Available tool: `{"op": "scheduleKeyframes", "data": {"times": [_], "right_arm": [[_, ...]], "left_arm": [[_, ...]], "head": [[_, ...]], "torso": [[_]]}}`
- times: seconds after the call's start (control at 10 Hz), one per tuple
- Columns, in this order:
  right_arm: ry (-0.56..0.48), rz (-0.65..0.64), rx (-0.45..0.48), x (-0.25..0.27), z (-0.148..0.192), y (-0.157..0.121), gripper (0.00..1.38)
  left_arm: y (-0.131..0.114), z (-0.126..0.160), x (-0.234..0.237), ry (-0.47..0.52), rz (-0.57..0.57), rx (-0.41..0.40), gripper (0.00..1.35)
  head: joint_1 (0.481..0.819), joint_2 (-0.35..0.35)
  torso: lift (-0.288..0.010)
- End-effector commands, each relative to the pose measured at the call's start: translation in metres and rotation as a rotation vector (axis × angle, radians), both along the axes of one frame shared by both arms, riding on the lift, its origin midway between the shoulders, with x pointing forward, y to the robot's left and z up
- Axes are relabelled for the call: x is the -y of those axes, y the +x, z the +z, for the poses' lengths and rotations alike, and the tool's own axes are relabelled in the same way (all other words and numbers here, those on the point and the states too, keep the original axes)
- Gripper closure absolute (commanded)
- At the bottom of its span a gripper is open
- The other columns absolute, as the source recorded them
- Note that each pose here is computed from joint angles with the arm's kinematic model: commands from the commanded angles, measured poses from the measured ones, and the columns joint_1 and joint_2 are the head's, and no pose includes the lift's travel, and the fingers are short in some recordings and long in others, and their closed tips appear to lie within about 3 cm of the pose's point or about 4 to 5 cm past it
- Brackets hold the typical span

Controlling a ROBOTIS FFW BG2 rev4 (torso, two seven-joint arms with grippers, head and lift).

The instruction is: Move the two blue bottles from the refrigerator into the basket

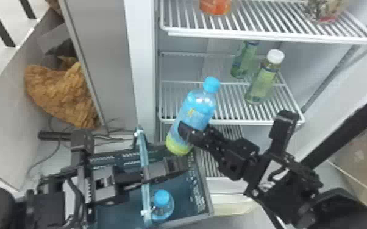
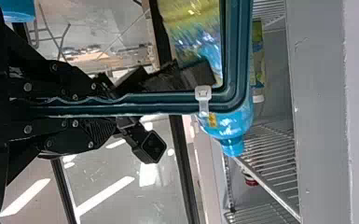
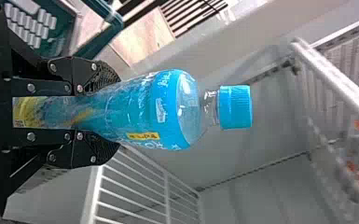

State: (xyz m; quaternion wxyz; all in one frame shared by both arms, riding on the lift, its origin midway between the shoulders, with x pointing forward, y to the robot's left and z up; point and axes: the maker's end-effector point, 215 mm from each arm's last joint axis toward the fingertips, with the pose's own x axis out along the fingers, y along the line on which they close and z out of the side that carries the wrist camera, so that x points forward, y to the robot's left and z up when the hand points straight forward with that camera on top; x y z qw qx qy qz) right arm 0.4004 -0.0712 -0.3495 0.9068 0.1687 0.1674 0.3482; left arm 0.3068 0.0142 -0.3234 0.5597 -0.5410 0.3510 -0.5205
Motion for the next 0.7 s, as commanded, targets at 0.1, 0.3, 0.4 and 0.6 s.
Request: {"op": "scheduleKeyframes", "data": {"times": [0.1, 0.3, 0.4, 0.6], "right_arm": [[-0.002, 0.026, -0.064, -0.005, -0.02, -0.017, 1.28], [0.022, 0.057, -0.083, -0.014, -0.021, -0.028, 1.28], [0.032, 0.069, -0.082, -0.02, -0.016, -0.033, 1.28], [0.027, 0.085, -0.098, -0.026, -0.022, -0.04, 0.83]], "left_arm": [[0.002, 0.001, -0.001, -0.003, 0.008, 0.004, 1.2], [0.003, 0.002, -0.003, -0.003, 0.011, 0.005, 1.2], [0.002, 0.002, -0.002, -0.003, 0.009, 0.005, 1.2], [0.004, 0.004, -0.001, -0.006, 0.009, 0.012, 1.2]], "head": [[0.695, -0.09], [0.695, -0.083], [0.695, -0.076], [0.695, -0.057]], "torso": [[-0.22], [-0.22], [-0.22], [-0.22]]}}
